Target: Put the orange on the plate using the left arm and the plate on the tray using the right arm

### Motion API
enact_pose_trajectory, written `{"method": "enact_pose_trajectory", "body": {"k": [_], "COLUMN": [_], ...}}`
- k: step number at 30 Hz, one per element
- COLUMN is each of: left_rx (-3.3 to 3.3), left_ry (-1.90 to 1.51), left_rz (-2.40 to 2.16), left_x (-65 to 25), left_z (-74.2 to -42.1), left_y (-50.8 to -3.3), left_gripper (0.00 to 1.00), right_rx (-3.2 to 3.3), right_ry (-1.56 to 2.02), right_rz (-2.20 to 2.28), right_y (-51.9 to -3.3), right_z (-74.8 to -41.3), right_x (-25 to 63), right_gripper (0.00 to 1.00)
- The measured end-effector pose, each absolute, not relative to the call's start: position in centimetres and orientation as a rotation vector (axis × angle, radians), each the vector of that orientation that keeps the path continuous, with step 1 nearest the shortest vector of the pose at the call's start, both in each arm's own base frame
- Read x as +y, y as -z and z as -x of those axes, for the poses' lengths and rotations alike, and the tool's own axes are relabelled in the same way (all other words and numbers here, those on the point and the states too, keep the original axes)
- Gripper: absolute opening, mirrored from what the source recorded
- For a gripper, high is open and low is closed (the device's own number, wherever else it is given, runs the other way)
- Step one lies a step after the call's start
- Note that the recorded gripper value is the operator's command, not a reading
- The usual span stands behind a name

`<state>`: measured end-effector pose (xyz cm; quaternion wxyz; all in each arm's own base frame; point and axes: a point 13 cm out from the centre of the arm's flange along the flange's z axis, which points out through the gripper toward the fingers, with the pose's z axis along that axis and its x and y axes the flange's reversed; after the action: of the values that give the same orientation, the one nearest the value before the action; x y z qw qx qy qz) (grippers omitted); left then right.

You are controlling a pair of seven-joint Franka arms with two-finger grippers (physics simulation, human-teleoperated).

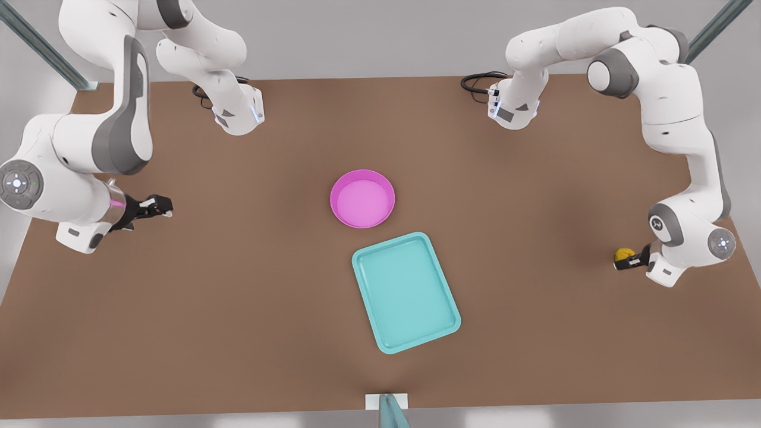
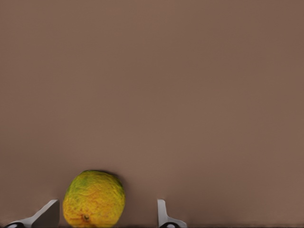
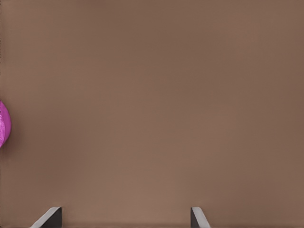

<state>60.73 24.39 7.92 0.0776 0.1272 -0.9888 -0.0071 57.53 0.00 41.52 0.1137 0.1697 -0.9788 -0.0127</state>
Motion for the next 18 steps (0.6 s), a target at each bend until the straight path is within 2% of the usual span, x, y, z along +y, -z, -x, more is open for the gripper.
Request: {"method": "enact_pose_trajectory", "body": {"k": [7,18], "left_rx": [-2.952,-2.918], "left_ry": [0.015,-0.005], "left_rz": [-0.410,-0.314], "left_x": [27.4,25.7], "left_z": [-58.8,-57.8], "left_y": [-7.4,-4.0], "left_gripper": [1.00,1.00], "right_rx": [-2.855,-2.863], "right_ry": [0.087,0.096], "right_rz": [-0.475,-0.478], "right_y": [-40.3,-40.3], "right_z": [-57.7,-58.2], "right_x": [0.2,0.7], "right_gripper": [1.00,1.00]}}
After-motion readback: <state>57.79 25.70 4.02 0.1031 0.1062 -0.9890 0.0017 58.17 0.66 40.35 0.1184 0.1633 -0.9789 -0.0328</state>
